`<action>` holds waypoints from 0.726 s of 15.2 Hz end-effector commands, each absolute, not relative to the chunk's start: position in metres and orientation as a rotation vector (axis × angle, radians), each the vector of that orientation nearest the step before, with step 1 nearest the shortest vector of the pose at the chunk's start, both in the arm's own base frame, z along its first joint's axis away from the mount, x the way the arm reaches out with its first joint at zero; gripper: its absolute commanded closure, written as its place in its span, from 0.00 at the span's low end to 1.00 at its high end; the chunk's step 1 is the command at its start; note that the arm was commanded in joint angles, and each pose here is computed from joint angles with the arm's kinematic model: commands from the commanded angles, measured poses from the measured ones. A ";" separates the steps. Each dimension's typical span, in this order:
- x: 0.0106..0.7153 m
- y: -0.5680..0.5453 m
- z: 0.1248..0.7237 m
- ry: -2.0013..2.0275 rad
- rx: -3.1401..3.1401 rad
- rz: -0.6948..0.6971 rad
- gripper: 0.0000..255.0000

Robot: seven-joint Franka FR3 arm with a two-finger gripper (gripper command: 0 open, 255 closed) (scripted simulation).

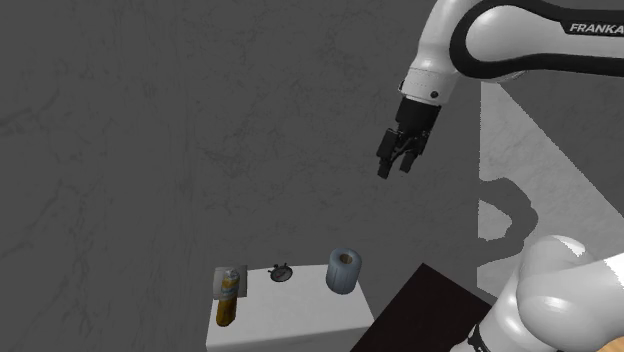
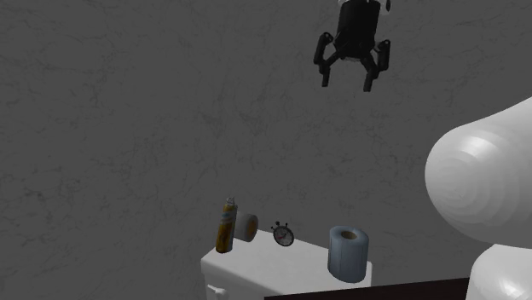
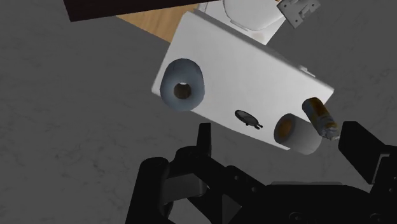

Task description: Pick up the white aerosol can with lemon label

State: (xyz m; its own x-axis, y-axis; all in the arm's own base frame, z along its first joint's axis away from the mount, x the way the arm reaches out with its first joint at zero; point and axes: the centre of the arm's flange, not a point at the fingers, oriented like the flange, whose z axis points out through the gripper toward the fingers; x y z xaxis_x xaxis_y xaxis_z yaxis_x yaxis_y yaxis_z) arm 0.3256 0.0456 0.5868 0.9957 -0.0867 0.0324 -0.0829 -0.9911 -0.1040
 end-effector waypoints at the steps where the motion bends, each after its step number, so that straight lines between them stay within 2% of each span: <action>1: 0.335 0.065 0.572 0.176 -3.038 -0.051 0.00; 11: 0.397 0.152 0.488 0.392 -3.042 -0.018 0.00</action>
State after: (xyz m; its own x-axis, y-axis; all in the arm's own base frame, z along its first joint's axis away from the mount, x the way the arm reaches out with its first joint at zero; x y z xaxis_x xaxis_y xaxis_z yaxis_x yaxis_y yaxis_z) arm 0.3889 0.1433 0.4936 0.9714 -0.2375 0.0041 -0.2366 -0.9686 -0.0760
